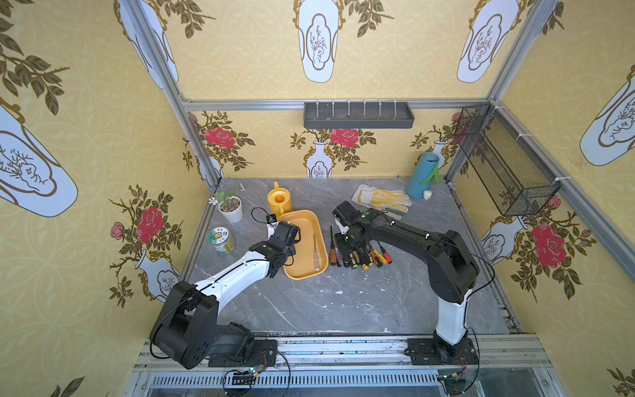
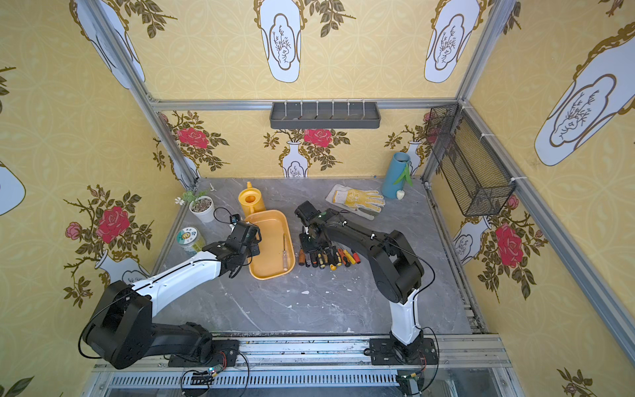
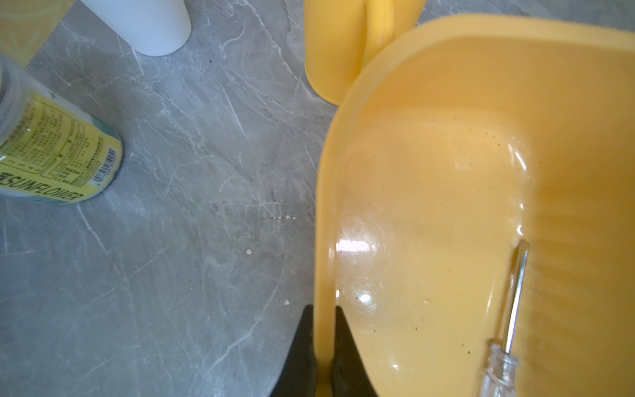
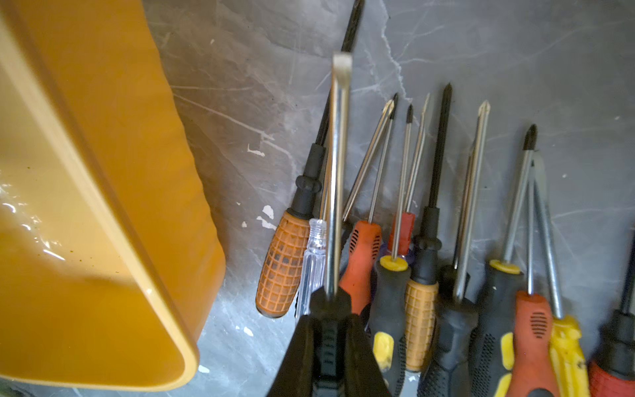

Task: Take out the screwdriver from the storage box
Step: Place the screwdriver at the center of the board.

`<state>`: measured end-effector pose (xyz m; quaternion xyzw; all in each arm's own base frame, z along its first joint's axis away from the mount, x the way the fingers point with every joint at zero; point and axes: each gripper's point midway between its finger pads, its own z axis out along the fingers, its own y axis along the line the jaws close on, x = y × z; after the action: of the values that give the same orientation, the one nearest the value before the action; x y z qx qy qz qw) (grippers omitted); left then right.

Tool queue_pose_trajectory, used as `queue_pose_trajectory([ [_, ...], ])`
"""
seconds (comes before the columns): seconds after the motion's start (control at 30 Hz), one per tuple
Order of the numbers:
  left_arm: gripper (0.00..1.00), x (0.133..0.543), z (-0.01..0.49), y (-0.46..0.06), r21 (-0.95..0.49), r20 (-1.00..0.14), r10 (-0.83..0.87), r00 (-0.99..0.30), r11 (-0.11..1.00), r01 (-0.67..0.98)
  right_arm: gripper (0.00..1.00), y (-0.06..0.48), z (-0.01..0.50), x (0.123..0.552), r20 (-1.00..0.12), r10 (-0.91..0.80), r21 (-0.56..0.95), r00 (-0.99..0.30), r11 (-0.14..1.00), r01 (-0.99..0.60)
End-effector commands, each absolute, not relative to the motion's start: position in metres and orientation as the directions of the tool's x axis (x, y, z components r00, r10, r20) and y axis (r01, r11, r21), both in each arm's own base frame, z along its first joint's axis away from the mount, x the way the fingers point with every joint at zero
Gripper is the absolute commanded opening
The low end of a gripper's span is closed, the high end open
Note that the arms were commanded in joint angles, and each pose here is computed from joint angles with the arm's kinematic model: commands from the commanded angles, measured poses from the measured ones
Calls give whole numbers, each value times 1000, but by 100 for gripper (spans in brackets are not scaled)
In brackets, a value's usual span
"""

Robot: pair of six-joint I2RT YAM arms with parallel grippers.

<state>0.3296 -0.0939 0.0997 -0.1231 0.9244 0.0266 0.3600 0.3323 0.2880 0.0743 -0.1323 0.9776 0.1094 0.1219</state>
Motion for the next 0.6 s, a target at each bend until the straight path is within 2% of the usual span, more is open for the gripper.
queue_pose_trajectory([
  [0.0, 0, 329, 98, -92, -30, -671, -204, -713, 968, -249, 0, 289, 70, 330, -247, -228, 185, -942, 943, -277],
  [0.37, 0, 328, 98, -92, -35, -672, -208, -711, 968, -249, 0, 291, 55, 329, -223, -222, 178, -949, 948, -264],
  [0.57, 0, 327, 96, -90, -21, -674, -200, -712, 967, -252, 5, 289, 45, 326, -208, -216, 169, -954, 953, -253],
])
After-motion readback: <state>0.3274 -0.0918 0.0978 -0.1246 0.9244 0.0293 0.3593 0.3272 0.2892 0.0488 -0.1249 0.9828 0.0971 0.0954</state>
